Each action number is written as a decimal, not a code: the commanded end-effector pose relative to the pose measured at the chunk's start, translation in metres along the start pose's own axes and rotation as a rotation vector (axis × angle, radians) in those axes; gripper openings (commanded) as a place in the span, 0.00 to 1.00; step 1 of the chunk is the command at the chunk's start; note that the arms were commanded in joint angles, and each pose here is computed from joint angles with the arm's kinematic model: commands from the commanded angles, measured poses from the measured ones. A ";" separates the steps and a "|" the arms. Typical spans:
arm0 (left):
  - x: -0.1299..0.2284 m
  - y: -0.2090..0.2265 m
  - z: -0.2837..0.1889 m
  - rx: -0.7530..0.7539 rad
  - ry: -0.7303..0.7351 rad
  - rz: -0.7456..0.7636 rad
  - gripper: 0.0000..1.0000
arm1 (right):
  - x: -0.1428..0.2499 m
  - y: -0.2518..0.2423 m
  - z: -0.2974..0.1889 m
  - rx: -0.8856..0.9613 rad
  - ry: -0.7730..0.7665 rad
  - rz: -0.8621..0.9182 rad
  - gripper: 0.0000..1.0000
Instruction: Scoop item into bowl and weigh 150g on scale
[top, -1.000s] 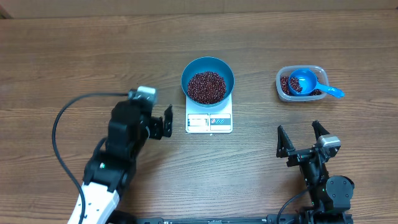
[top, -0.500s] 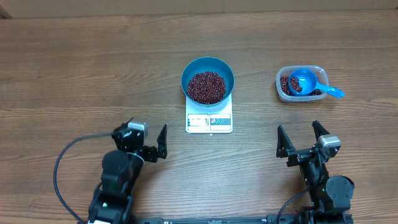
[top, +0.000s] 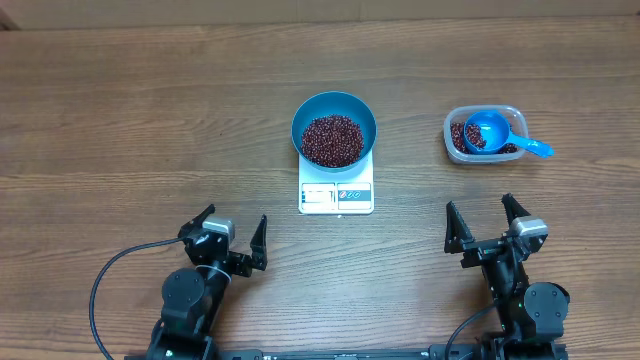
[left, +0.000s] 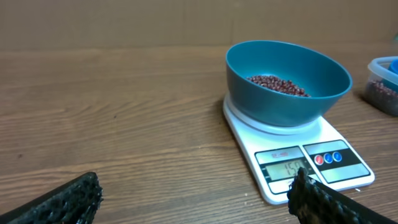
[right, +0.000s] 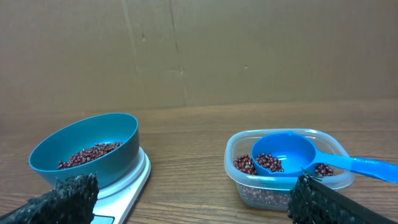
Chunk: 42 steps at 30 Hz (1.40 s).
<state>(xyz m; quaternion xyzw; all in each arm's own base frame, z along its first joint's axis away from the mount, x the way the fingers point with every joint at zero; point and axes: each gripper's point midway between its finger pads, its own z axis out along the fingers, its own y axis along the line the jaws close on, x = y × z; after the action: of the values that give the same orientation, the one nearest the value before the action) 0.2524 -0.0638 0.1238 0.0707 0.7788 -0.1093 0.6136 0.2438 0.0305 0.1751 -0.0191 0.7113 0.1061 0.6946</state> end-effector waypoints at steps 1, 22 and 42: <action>-0.002 0.013 -0.005 -0.070 -0.018 0.013 1.00 | 0.002 0.000 0.000 0.000 -0.003 0.003 1.00; -0.031 0.052 -0.028 -0.247 -0.147 0.148 1.00 | 0.002 0.000 0.000 0.000 -0.003 0.003 1.00; -0.031 0.053 -0.028 -0.248 -0.145 0.149 1.00 | 0.002 0.000 0.000 0.000 -0.003 0.003 1.00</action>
<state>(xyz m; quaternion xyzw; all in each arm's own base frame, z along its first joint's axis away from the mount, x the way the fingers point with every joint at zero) 0.2463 -0.0065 0.1551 0.0390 0.7353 0.0204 0.6763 0.2438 0.0305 0.1751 -0.0192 0.7113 0.1059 0.6946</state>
